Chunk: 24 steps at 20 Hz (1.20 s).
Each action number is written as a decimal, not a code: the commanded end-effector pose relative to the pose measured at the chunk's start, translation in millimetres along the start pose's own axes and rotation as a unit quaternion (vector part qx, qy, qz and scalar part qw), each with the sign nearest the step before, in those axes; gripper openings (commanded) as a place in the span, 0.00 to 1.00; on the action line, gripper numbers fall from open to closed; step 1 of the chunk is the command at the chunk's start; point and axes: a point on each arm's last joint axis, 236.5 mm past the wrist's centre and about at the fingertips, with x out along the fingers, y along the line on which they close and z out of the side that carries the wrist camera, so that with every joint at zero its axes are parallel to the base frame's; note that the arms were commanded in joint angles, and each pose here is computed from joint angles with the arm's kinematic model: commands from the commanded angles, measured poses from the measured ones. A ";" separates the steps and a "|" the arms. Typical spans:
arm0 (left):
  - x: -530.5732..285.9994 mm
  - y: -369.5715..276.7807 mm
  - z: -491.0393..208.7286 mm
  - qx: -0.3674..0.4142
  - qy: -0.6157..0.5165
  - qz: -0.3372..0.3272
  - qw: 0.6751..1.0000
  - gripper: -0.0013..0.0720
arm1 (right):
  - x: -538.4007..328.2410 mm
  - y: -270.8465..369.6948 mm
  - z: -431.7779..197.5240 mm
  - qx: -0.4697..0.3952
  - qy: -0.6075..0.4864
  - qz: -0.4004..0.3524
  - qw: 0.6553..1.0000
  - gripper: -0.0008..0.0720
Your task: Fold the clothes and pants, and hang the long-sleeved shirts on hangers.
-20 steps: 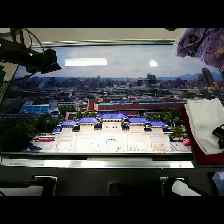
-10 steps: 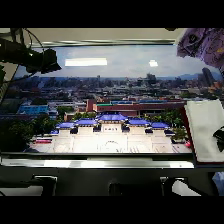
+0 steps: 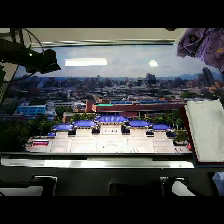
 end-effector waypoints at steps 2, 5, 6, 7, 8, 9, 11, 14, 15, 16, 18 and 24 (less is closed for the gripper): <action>-18.5 0.9 3.3 0.048 -0.019 0.009 0.999 0.04 | -68.9 159.1 23.3 -0.162 -0.108 0.194 0.961 0.05; -40.0 11.0 1.4 0.074 -0.039 0.048 0.995 0.04 | -88.4 242.5 -40.2 -0.270 -0.080 0.249 0.927 0.05; -43.0 19.6 -2.5 0.077 -0.044 0.069 0.994 0.04 | -97.2 266.3 -62.7 -0.303 -0.075 0.264 0.913 0.05; -45.1 26.3 -7.5 0.080 -0.052 0.083 0.992 0.04 | -105.5 285.1 -83.2 -0.329 -0.070 0.278 0.900 0.05; -46.3 29.5 -12.2 0.081 -0.061 0.087 0.991 0.04 | -114.2 301.9 -103.7 -0.355 -0.066 0.291 0.886 0.05; -48.2 31.0 -16.9 0.082 -0.071 0.087 0.990 0.04 | -119.4 311.6 -119.9 -0.380 -0.063 0.294 0.875 0.05; -54.5 31.5 -22.0 0.096 -0.084 0.087 0.988 0.04 | -125.9 321.6 -145.3 -0.410 -0.053 0.291 0.862 0.05; -67.8 37.2 -19.9 0.108 -0.097 0.107 0.984 0.04 | -132.7 329.7 -159.8 -0.412 -0.045 0.302 0.858 0.05; -70.1 39.1 -20.7 0.109 -0.096 0.112 0.983 0.05 | -133.3 330.3 -160.7 -0.411 -0.044 0.304 0.858 0.05; -70.3 39.7 -24.5 0.108 -0.089 0.113 0.984 0.05 | -132.6 329.7 -159.3 -0.412 -0.046 0.302 0.858 0.05; -67.7 41.6 -29.2 0.106 -0.077 0.115 0.985 0.05 | -131.1 327.9 -157.2 -0.413 -0.048 0.297 0.860 0.05; -63.2 43.1 -29.6 0.105 -0.072 0.115 0.985 0.05 | -131.4 328.6 -156.7 -0.413 -0.049 0.298 0.859 0.05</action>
